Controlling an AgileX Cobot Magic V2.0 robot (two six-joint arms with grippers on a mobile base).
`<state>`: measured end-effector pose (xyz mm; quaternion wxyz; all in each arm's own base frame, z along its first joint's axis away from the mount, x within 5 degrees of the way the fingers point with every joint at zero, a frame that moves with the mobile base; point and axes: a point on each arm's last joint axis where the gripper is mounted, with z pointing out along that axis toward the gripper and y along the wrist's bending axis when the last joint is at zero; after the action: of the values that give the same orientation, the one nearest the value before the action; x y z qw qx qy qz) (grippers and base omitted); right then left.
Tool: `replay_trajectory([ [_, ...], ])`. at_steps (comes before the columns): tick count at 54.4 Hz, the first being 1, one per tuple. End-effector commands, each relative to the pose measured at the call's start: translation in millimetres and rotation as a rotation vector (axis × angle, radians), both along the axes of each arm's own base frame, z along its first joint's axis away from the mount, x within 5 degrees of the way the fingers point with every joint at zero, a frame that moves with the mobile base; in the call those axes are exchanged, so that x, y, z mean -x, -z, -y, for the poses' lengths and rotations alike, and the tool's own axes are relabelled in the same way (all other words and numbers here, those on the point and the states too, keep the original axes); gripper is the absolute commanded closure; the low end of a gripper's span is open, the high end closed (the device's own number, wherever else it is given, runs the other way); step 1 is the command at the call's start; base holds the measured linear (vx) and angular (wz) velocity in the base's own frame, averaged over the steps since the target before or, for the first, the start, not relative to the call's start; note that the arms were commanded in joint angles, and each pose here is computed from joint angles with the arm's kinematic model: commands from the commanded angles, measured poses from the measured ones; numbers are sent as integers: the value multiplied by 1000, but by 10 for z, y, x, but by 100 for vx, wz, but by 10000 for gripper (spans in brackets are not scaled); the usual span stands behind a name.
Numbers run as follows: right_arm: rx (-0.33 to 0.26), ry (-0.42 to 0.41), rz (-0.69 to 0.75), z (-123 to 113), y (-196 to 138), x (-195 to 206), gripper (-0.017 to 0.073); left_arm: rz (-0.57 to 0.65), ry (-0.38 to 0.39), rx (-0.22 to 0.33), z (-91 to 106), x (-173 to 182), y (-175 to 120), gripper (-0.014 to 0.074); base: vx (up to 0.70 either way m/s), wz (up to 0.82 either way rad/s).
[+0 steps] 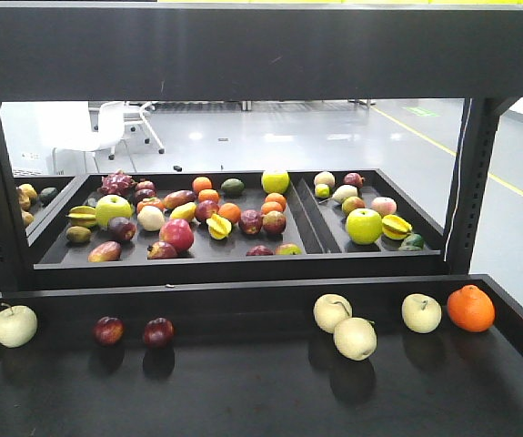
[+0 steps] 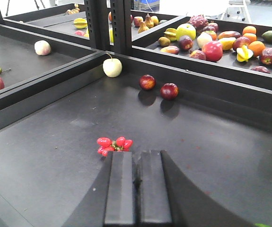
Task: Pick snacks and fruit into basket
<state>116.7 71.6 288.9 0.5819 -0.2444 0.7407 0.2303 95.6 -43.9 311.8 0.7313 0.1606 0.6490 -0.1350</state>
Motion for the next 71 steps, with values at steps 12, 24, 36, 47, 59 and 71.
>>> replay_trajectory([
  [12,12,14,43,14,-95,-14,568,1,2,4,234,-452,-542,594,0,0],
  [24,12,14,43,14,-95,-14,568,-88,-26,-39,411,-922,-533,594,0,0],
  [36,12,14,43,14,-95,-14,568,-152,-90,-65,443,-1353,-483,594,0,0],
  [47,12,14,43,14,-95,-14,568,-201,-125,-85,458,-1680,-435,588,0,0],
  [59,12,14,43,14,-95,-14,568,-191,-125,-217,591,-2084,-367,502,0,0],
  [71,12,14,43,14,-95,-14,568,-240,-122,-226,695,-2378,-212,271,0,0],
])
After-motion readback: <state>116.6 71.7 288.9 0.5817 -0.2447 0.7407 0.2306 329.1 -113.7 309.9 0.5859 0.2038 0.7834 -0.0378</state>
